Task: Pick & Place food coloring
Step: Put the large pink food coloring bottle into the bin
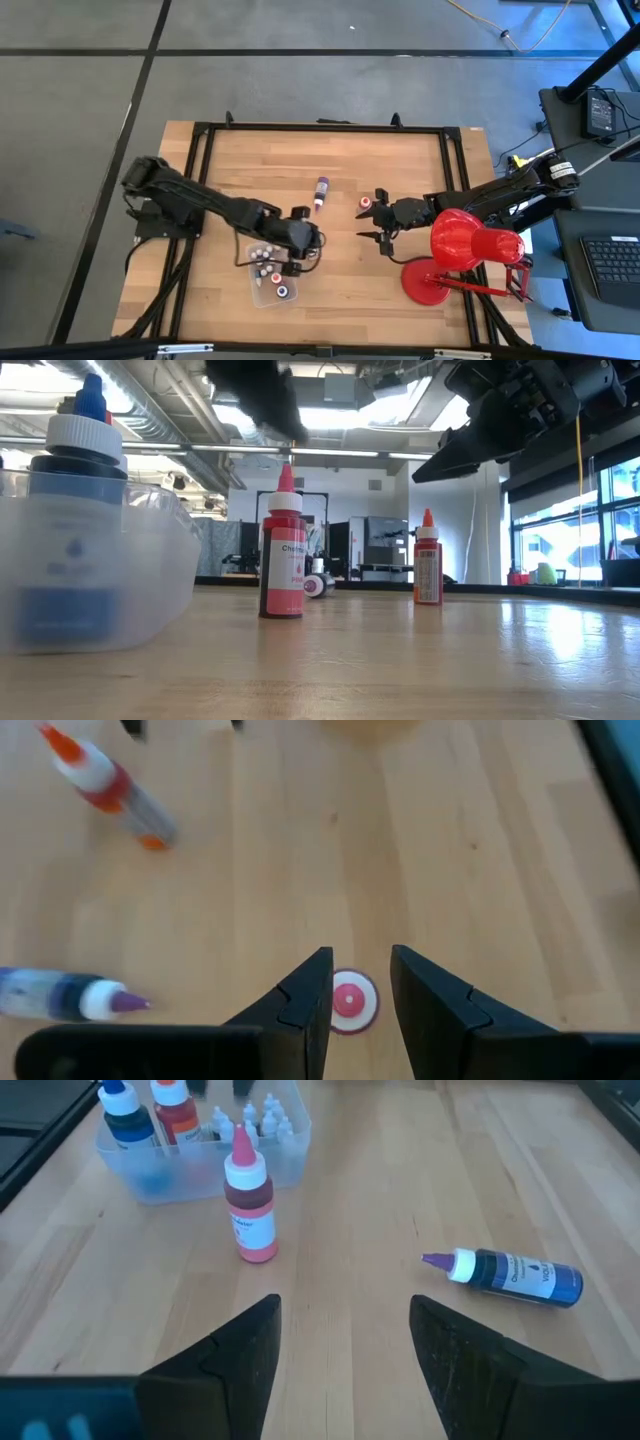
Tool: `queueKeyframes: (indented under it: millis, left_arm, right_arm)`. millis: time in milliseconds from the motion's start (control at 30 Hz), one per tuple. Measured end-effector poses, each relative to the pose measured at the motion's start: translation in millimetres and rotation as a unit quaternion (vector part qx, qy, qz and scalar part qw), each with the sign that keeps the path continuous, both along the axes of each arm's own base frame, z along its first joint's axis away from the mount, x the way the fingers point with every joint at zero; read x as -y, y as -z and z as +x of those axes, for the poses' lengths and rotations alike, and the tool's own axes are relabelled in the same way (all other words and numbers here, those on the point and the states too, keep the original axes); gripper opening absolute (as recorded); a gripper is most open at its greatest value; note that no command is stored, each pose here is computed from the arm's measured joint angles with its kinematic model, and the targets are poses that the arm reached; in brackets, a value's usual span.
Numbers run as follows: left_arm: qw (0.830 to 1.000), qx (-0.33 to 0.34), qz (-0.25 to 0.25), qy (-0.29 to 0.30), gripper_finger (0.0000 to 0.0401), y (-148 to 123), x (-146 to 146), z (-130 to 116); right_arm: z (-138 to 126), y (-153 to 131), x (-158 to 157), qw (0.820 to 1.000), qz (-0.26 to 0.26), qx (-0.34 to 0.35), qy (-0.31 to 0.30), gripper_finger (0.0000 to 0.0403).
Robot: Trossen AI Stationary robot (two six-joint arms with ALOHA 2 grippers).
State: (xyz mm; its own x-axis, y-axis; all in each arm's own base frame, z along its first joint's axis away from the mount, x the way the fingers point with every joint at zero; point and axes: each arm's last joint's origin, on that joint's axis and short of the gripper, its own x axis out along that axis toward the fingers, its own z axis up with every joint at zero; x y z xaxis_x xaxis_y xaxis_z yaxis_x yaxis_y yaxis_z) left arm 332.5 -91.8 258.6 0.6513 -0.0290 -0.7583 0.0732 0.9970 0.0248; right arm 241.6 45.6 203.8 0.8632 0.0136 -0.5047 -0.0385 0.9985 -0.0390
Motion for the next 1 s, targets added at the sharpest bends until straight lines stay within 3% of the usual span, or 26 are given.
queueKeyframes:
  millis: [233,1000]
  left_arm:
    - [0.998,-0.054,-0.029,0.015,0.0101,28.0,-4.4,12.9]
    - [0.998,-0.049,-0.028,0.013,0.0098,26.2,-6.4,13.3]
  right_arm:
    - [-0.2,0.4,0.0,1.0,-0.001,-0.002,0.0,0.0223]
    - [-0.7,1.2,0.1,1.0,-0.004,-0.008,-0.002,0.0223]
